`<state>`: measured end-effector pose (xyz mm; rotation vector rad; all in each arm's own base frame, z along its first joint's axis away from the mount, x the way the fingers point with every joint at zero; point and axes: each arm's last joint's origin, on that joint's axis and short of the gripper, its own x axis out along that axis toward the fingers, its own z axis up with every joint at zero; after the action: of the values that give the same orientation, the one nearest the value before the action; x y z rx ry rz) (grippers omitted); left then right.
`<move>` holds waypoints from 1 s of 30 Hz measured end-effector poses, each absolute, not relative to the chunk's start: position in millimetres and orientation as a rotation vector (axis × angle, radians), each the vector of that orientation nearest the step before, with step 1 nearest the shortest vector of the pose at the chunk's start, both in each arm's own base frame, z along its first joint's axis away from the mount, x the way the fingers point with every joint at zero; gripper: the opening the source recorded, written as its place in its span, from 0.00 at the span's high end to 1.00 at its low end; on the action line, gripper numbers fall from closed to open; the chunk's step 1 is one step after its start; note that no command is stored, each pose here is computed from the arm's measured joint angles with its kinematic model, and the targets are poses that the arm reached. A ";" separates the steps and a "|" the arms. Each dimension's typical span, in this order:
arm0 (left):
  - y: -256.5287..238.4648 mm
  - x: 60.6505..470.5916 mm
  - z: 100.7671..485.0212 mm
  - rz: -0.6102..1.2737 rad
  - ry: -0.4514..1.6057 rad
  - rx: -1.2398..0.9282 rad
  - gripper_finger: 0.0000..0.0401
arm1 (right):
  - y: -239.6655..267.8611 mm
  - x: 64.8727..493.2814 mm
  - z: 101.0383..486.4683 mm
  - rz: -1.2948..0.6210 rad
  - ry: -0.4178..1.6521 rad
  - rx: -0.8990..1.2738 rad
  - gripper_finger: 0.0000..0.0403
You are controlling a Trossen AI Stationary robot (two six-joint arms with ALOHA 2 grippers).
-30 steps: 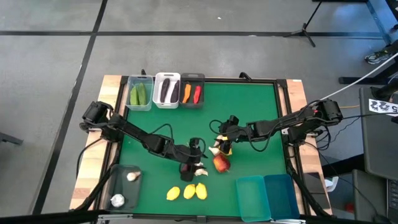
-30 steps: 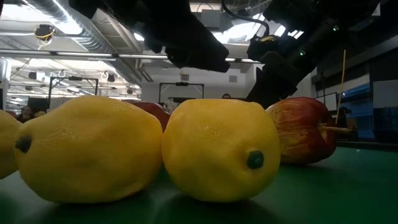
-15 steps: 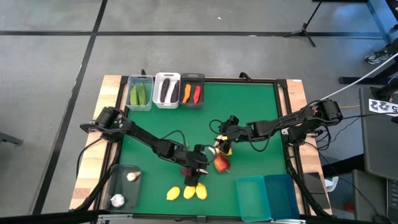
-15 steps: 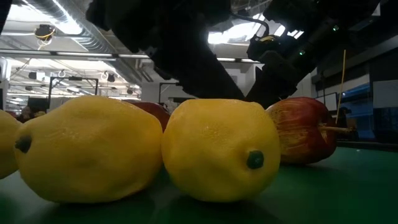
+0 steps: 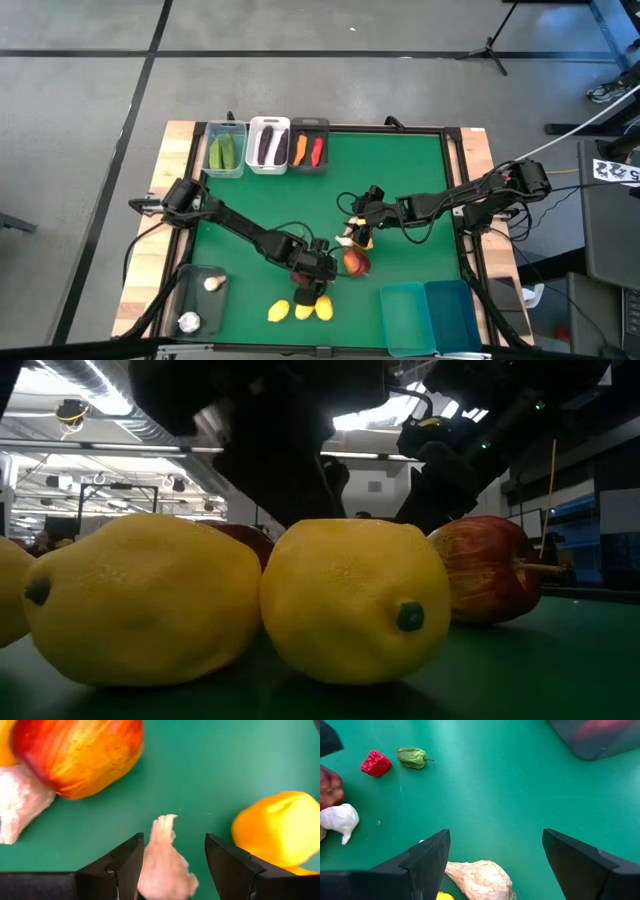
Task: Sort produce into baskets
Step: Put the white garlic into the bottom black bin
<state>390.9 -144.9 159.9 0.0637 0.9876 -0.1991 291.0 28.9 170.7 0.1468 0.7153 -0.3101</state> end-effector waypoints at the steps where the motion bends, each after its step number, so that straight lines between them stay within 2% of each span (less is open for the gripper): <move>1: -146.4 391.5 161.6 -0.203 0.985 0.066 0.49 | 28.9 290.9 170.7 -0.310 0.715 0.147 0.21; 25: -139.0 398.7 165.3 -0.199 0.942 0.037 0.49 | 29.0 291.0 170.7 -0.310 0.715 0.147 0.21; 30: -140.2 400.7 155.9 -0.211 0.957 0.032 0.49 | 28.9 290.9 170.7 -0.310 0.716 0.147 0.21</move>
<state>400.7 -140.2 155.9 0.0324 0.9570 -0.2110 290.9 28.9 170.7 0.1465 0.7155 -0.3100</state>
